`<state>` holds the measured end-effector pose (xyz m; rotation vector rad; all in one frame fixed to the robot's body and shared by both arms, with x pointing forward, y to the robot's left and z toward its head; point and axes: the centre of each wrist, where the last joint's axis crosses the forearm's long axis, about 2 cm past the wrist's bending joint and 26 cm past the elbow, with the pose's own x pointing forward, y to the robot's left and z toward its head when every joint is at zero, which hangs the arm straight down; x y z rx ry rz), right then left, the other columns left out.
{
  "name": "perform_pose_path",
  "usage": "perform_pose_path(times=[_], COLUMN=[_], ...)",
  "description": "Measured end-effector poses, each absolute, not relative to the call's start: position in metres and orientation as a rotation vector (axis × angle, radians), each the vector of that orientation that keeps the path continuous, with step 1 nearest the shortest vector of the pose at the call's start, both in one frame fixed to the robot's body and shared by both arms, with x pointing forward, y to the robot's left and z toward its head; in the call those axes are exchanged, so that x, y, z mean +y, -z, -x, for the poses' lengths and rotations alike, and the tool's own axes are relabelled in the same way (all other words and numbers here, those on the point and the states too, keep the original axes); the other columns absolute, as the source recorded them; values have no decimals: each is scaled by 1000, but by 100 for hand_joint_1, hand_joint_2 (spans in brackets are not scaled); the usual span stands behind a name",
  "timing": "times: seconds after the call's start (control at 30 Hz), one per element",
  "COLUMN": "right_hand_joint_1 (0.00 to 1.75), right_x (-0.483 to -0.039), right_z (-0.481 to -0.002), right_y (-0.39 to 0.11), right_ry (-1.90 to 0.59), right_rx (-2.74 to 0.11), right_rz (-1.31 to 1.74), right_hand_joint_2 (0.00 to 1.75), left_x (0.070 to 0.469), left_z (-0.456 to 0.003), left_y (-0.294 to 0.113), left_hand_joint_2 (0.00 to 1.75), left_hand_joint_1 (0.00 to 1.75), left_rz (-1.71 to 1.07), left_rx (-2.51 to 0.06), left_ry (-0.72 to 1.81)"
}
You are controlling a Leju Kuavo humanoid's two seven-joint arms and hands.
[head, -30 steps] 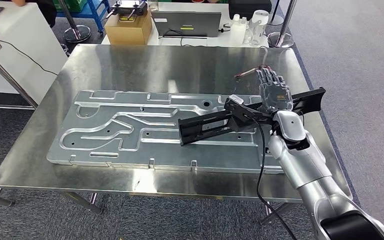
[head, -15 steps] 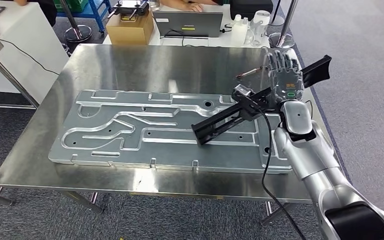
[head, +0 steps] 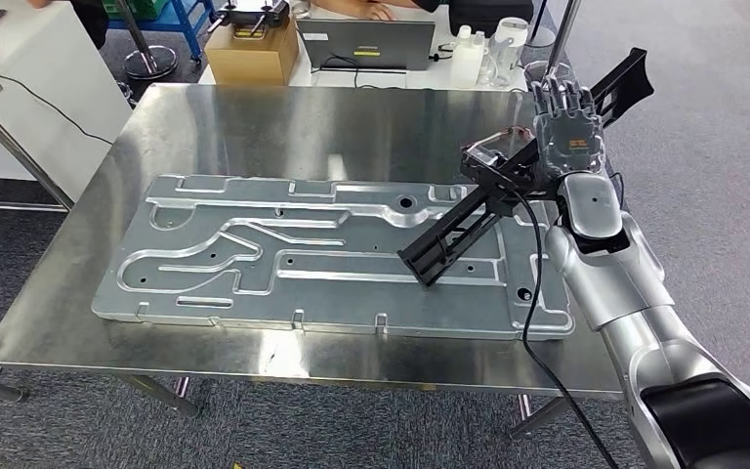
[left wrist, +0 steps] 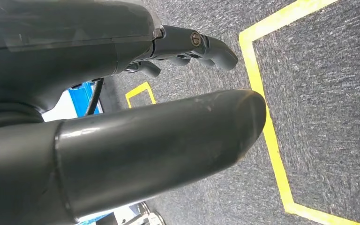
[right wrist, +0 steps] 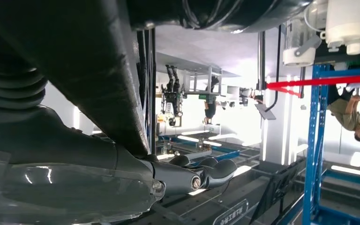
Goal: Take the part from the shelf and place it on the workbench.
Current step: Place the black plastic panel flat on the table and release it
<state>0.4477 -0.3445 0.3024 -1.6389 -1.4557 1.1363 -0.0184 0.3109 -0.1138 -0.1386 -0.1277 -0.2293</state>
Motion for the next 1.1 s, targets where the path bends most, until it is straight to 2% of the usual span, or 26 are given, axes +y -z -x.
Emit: perform_pose_path(times=[0.23,0.5,0.87,1.1], right_hand_joint_1=[0,0,0,0], right_x=[-336,-314,-337,-343], right_z=[-444,-408,-408,-412], right_y=[-303,-289,-295,-287], right_ry=[-1153,-1139,-1006,-1025], right_rx=[-1493,-1652,-1693,-1641], right_rz=[1558,1454,1363,1306], right_hand_joint_2=[0,0,0,0], left_x=[310,308,308,307], left_z=[18,20,20,19], left_y=[114,114,114,114], left_hand_joint_2=[0,0,0,0], left_hand_joint_1=[0,0,0,0], left_rz=[147,159,157,159], left_rx=[-138,-136,-134,-138], left_ry=[226,224,225,215])
